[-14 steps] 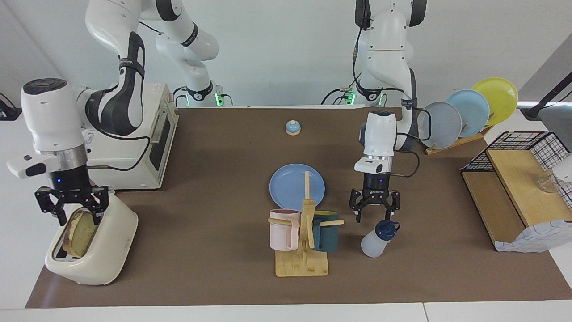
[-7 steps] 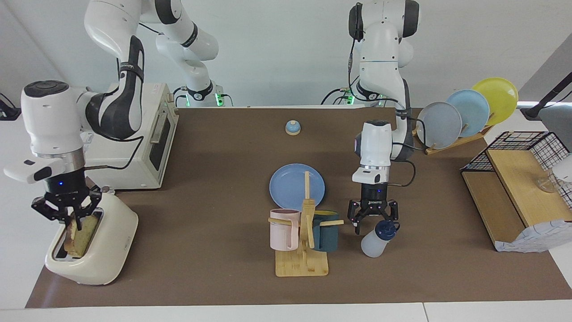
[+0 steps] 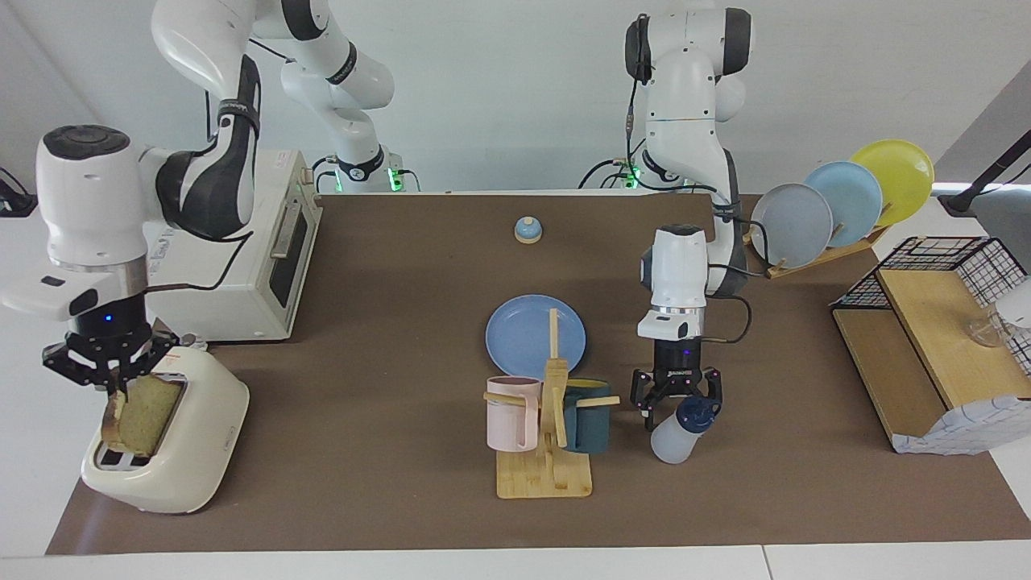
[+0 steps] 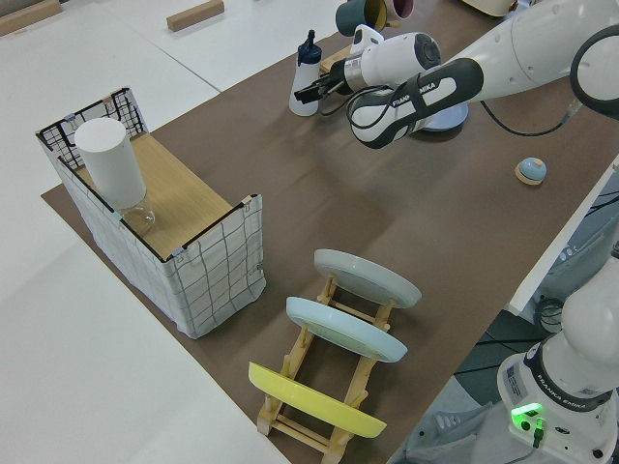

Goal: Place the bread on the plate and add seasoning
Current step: 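Grasp the bottle with the left gripper while the right gripper grasps the bread, then carry the bread to the plate with the right gripper while the left gripper lifts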

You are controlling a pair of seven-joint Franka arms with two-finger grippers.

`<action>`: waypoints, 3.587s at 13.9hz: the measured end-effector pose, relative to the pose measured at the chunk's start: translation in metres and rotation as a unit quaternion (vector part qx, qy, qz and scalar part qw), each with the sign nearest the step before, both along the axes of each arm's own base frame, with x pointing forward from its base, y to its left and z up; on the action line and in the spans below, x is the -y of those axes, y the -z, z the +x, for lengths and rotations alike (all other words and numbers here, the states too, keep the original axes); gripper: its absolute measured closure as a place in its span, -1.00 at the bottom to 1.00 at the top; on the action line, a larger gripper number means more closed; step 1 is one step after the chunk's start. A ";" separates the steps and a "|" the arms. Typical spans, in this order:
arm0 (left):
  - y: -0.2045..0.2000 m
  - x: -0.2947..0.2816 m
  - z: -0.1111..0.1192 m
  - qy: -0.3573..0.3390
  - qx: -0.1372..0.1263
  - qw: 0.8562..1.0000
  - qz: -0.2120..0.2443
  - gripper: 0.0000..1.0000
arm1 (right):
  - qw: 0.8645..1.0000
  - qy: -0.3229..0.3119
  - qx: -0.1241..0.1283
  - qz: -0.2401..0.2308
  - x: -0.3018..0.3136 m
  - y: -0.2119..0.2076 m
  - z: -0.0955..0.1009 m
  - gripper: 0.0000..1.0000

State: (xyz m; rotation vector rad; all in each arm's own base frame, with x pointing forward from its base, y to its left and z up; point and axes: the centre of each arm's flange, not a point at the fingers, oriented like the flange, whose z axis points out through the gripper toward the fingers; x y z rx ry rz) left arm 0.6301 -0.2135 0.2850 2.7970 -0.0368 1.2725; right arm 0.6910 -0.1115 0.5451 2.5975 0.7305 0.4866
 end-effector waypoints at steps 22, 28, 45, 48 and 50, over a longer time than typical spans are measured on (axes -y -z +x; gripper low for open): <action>-0.005 -0.011 0.018 -0.010 0.001 1.000 0.006 -0.08 | 0.937 0.153 -0.087 0.301 -0.406 -0.047 -0.148 0.84; -0.039 -0.029 0.032 -0.024 0.006 1.000 -0.005 0.10 | 0.930 0.087 -0.059 0.351 -0.498 0.047 -0.205 0.84; -0.195 -0.073 -0.018 0.261 -0.209 0.934 0.125 0.10 | 0.918 0.084 0.021 0.387 -0.425 0.184 -0.200 0.84; -0.217 -0.092 -0.038 0.335 -0.237 0.901 0.139 0.10 | 0.917 0.094 0.024 0.386 -0.414 0.185 -0.194 0.84; -0.230 -0.103 -0.052 0.385 -0.248 0.877 0.147 0.10 | 0.917 0.095 0.024 0.386 -0.413 0.185 -0.194 0.72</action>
